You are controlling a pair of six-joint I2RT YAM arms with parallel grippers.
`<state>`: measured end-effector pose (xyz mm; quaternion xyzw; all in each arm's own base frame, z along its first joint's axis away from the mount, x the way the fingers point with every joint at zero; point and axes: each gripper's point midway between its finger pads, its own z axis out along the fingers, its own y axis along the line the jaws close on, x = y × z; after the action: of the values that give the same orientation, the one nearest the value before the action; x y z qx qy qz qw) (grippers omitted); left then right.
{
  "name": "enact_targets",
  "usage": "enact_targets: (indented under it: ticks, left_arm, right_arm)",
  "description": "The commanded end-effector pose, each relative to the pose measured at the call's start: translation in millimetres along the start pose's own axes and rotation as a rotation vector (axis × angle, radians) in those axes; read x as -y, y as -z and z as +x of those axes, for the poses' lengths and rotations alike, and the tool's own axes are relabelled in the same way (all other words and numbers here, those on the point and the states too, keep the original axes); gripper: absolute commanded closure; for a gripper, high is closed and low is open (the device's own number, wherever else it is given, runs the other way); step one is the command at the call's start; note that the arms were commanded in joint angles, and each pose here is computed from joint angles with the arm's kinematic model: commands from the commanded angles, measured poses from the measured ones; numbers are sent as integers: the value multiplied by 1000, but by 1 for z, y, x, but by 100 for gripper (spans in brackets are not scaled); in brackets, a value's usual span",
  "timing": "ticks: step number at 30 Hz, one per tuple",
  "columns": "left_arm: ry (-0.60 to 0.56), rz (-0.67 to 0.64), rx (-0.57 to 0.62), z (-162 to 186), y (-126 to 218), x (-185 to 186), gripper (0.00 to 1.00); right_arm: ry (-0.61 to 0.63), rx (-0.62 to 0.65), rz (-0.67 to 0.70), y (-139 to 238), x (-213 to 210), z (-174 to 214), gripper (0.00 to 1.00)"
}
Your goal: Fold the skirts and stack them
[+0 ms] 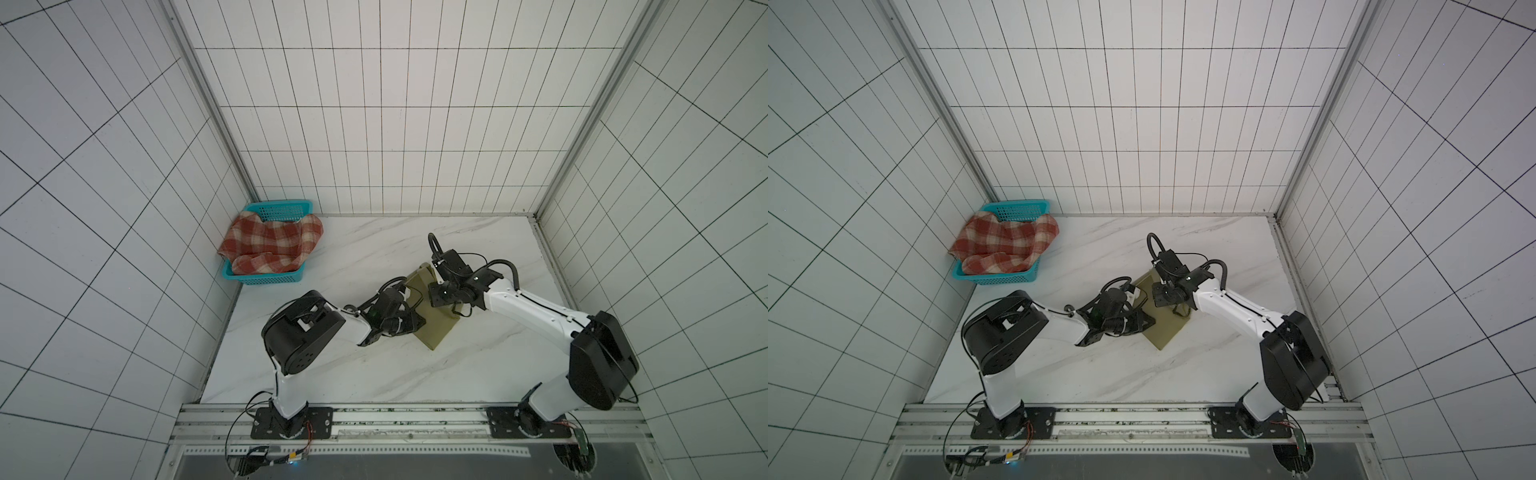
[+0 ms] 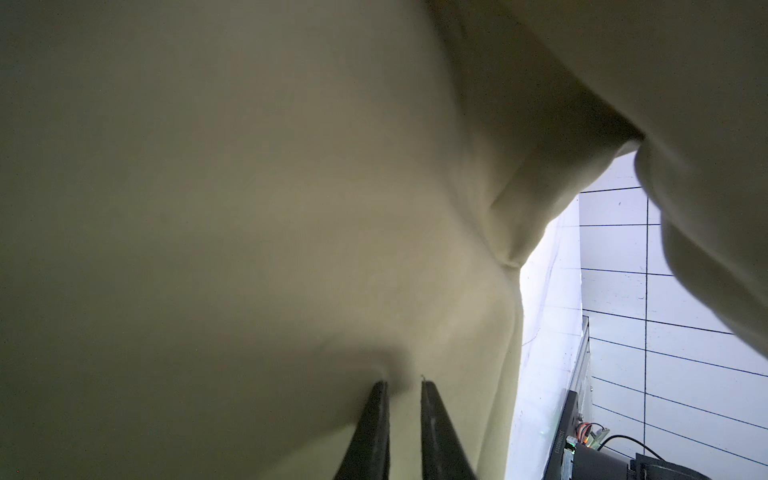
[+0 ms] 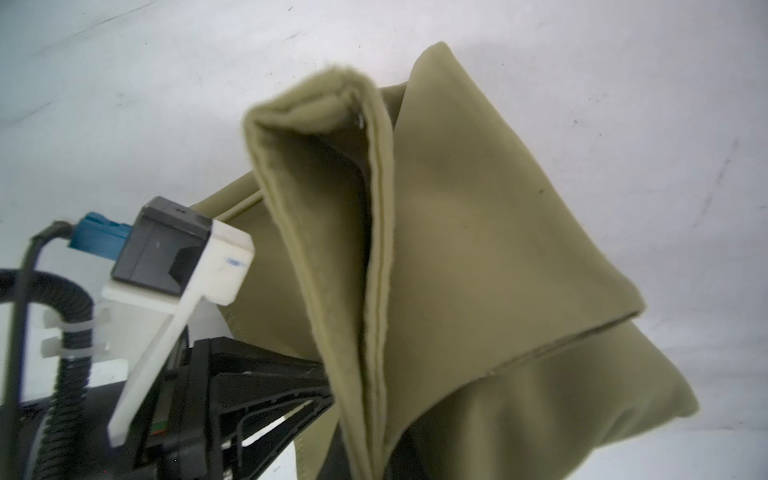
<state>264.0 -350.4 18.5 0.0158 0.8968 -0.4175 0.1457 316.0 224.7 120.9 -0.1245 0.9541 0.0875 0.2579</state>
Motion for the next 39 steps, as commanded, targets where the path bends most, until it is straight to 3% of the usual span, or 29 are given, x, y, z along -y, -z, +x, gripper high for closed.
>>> enact_targets:
  ticks: [1, 13, 25, 34, 39]
  left_arm:
    - [8, -60, -16, 8, 8, -11, 83]
    - [-62, -10, 20, -14, 31, 37, 83]
    - [-140, 108, -71, -10, -37, 107, 83]
    - [-104, 96, -129, 8, -80, 96, 83]
    - [-99, 92, -120, 7, -84, 92, 83]
  right_arm:
    - [29, 23, 33, 9, 3, -11, 100]
    - [44, 41, 200, 43, 50, -32, 100]
    - [0, 60, 257, 60, 88, -47, 100]
    - [-8, 82, 247, 67, 94, -58, 100]
    - [-12, 96, 248, 73, 98, -62, 100]
